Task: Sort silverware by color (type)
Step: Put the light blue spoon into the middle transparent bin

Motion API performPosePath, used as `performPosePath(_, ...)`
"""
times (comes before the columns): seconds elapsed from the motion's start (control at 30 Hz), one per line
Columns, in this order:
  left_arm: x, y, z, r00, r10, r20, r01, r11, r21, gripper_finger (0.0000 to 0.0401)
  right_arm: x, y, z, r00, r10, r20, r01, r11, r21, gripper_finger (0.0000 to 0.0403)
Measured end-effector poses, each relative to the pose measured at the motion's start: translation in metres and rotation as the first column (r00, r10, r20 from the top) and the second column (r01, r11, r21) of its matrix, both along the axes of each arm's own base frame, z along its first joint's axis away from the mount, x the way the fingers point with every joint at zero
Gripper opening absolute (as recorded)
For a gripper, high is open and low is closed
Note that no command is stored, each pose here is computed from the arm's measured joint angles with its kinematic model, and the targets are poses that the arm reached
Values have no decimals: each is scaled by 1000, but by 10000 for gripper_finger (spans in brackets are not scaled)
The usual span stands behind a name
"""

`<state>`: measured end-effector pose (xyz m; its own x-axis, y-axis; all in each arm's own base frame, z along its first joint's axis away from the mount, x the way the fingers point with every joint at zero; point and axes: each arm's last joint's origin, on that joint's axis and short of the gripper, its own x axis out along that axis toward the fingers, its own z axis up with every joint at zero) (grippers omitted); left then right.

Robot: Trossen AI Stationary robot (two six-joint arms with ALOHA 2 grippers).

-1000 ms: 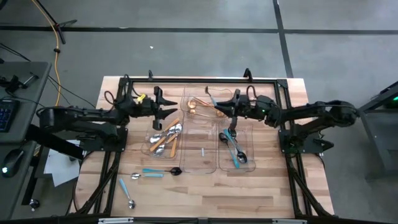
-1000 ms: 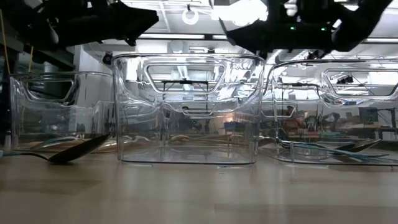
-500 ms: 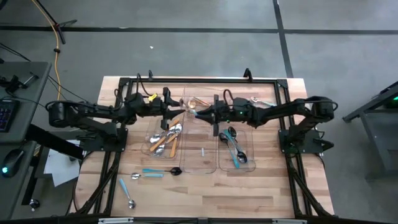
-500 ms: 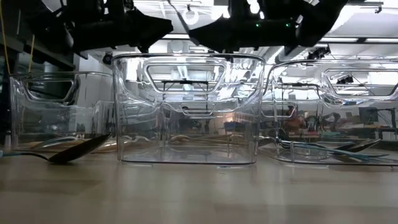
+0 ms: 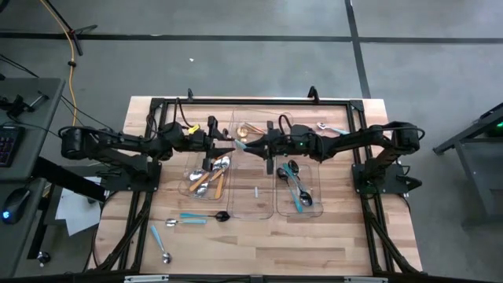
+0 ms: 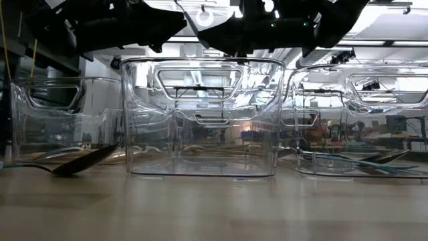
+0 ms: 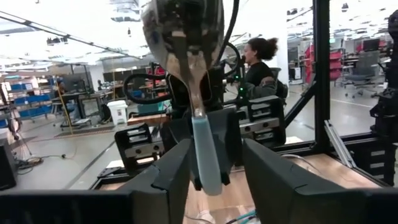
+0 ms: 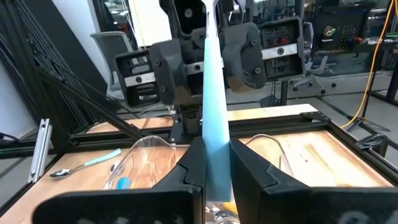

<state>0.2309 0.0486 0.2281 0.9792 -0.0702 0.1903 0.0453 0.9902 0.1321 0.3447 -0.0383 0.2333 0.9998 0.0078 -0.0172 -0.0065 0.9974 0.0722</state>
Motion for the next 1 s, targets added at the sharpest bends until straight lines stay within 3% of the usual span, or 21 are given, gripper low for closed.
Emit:
performPosePath(0.33, 6, 0, 5, 1000, -2, 15, 2, 1000, -29, 196, 0, 0, 1, 1000, 15, 11, -15, 1000, -1, 30)
performPosePath(0.73, 21, -2, 4, 1000, -22, -6, 22, 1000, -20, 201, 0, 1, 0, 999, 34, -2, -34, 999, 1, 30)
performPosePath(0.87, 22, -2, 4, 1000, -22, -7, 22, 1000, -20, 178, 0, 1, -1, 999, 36, -4, -36, 999, 1, 30)
performPosePath(1.0, 22, -1, 4, 1000, 11, -7, -11, 1000, -27, 113, 0, 1, -1, 999, 36, -9, -36, 999, 2, 30)
